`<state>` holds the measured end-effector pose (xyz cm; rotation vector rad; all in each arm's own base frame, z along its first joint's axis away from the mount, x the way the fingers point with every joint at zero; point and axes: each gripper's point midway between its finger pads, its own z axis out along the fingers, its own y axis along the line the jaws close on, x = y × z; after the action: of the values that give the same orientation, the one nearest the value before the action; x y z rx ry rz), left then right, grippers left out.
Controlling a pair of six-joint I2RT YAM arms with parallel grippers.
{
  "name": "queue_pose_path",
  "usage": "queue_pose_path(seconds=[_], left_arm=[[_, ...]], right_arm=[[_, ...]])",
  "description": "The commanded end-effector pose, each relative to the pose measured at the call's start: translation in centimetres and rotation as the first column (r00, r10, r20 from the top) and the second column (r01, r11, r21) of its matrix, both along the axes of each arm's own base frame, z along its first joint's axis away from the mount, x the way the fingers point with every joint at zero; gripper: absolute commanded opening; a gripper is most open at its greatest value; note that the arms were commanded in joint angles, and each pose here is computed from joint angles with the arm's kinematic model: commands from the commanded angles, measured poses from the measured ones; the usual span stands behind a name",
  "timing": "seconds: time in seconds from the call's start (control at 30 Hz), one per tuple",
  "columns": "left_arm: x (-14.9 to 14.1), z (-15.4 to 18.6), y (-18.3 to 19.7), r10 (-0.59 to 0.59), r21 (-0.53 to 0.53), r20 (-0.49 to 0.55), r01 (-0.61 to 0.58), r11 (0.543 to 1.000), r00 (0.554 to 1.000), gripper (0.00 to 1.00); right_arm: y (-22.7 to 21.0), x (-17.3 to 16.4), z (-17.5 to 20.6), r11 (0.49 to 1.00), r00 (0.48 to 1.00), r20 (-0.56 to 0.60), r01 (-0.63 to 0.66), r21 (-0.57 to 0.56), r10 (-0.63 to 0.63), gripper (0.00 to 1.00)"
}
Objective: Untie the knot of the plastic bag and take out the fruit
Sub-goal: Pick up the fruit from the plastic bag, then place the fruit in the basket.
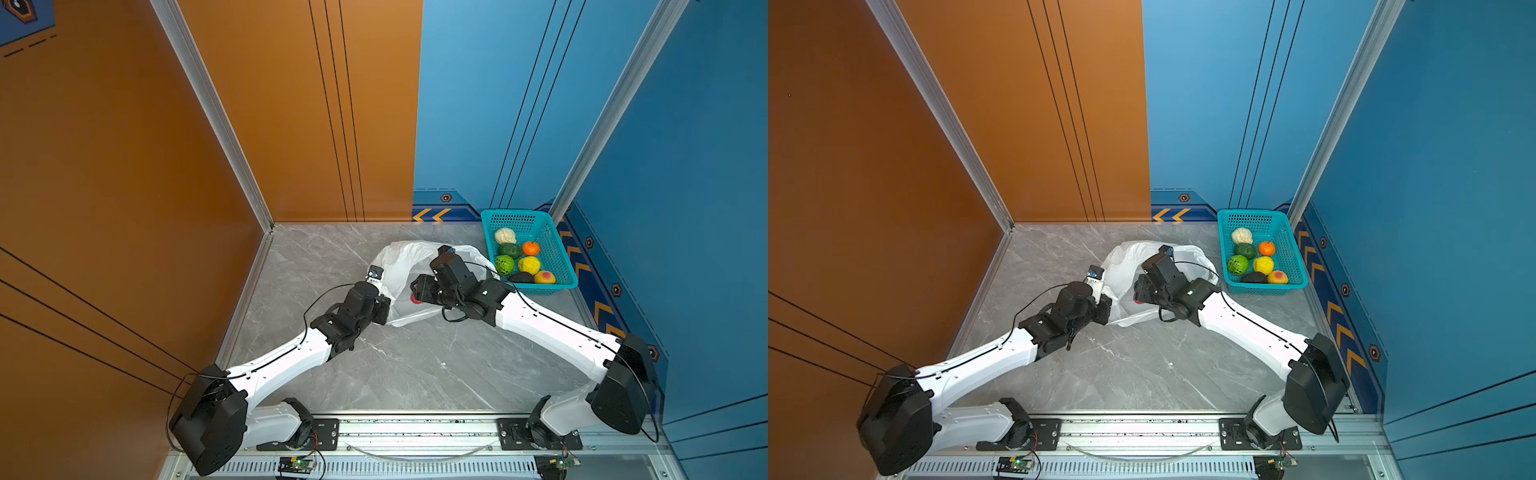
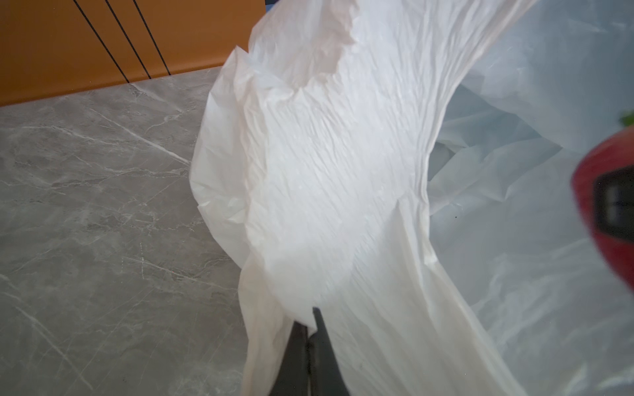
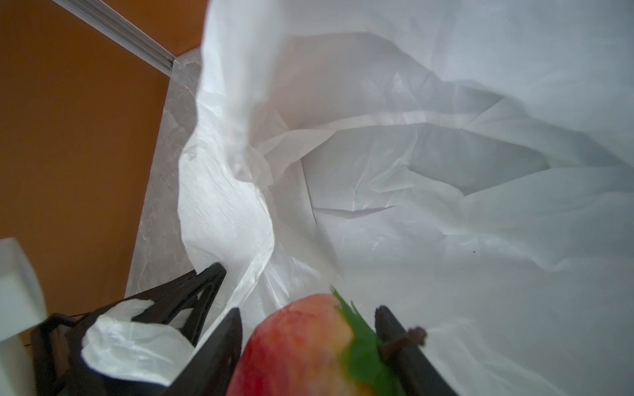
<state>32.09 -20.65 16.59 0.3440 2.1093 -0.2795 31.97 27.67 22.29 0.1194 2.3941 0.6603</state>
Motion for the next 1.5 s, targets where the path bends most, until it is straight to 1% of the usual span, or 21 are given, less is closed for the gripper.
queue_pose_path(seconds=[0.0, 0.17, 0.27, 0.5, 0.57, 0.67, 0.73, 0.83, 1.0, 1.13, 1.23, 1.37, 1.47], left_arm=[[0.2, 0.4, 0.1, 0.005, 0.039, 0.011, -0.005, 0.999, 1.000, 0.00], [0.5, 0.9, 0.0, 0.008, 0.046, 0.019, -0.009, 0.999, 1.000, 0.00], [0.7, 1.0, -0.3, 0.005, 0.049, 0.020, -0.005, 0.999, 1.000, 0.00], [0.4, 1.0, -0.3, 0.001, 0.070, 0.019, -0.003, 0.998, 1.000, 0.00], [0.5, 1.0, -0.3, 0.004, 0.074, 0.021, -0.006, 0.997, 1.000, 0.00], [0.5, 1.2, -0.3, 0.009, 0.075, 0.027, -0.011, 0.997, 1.000, 0.00], [0.4, 1.0, -0.3, 0.010, 0.073, 0.022, -0.011, 0.997, 1.000, 0.00], [0.5, 0.8, -0.4, 0.007, 0.078, 0.018, -0.009, 0.997, 1.000, 0.00], [0.7, 0.9, -0.5, 0.016, 0.077, 0.027, -0.018, 0.997, 1.000, 0.00], [0.6, 1.1, -0.4, 0.025, 0.072, 0.037, -0.028, 0.997, 0.999, 0.00], [0.7, 1.4, -0.4, 0.029, 0.069, 0.046, -0.032, 0.997, 0.999, 0.00], [0.8, 1.5, -0.4, 0.033, 0.069, 0.054, -0.036, 0.997, 0.998, 0.00], [0.9, 1.6, -0.4, 0.032, 0.068, 0.060, -0.036, 0.997, 0.998, 0.00]], right_arm=[[-3.6, 0.6, 2.4, 0.998, 0.998, -0.010, 0.058, 0.001, -0.058, 0.43], [-6.0, 2.4, 4.7, 0.992, 0.996, -0.009, 0.094, 0.078, -0.094, 0.44], [-7.5, 3.9, 5.9, 0.990, 0.993, 0.010, 0.115, 0.085, -0.116, 0.44], [-14.7, 9.3, 7.7, 0.970, 0.968, 0.072, 0.234, 0.068, -0.239, 0.45], [-17.0, 10.9, 7.5, 0.959, 0.957, 0.072, 0.278, 0.062, -0.282, 0.45], [-21.2, 13.3, 6.1, 0.931, 0.929, 0.063, 0.365, 0.019, -0.366, 0.45], [-24.2, 15.3, 4.2, 0.905, 0.904, 0.048, 0.426, -0.019, -0.424, 0.45], [-27.5, 17.7, 1.8, 0.869, 0.872, 0.040, 0.489, -0.076, -0.487, 0.45], [-30.9, 20.7, -3.2, 0.835, 0.848, -0.005, 0.522, -0.172, -0.531, 0.47], [-32.8, 21.3, -6.5, 0.814, 0.833, -0.038, 0.528, -0.243, -0.552, 0.47], [-33.6, 21.2, -8.0, 0.803, 0.827, -0.057, 0.523, -0.286, -0.559, 0.58], [-33.9, 20.5, -8.6, 0.788, 0.823, -0.066, 0.513, -0.340, -0.564, 0.81], [-33.9, 20.1, -8.2, 0.782, 0.823, -0.063, 0.509, -0.360, -0.564, 0.93]])
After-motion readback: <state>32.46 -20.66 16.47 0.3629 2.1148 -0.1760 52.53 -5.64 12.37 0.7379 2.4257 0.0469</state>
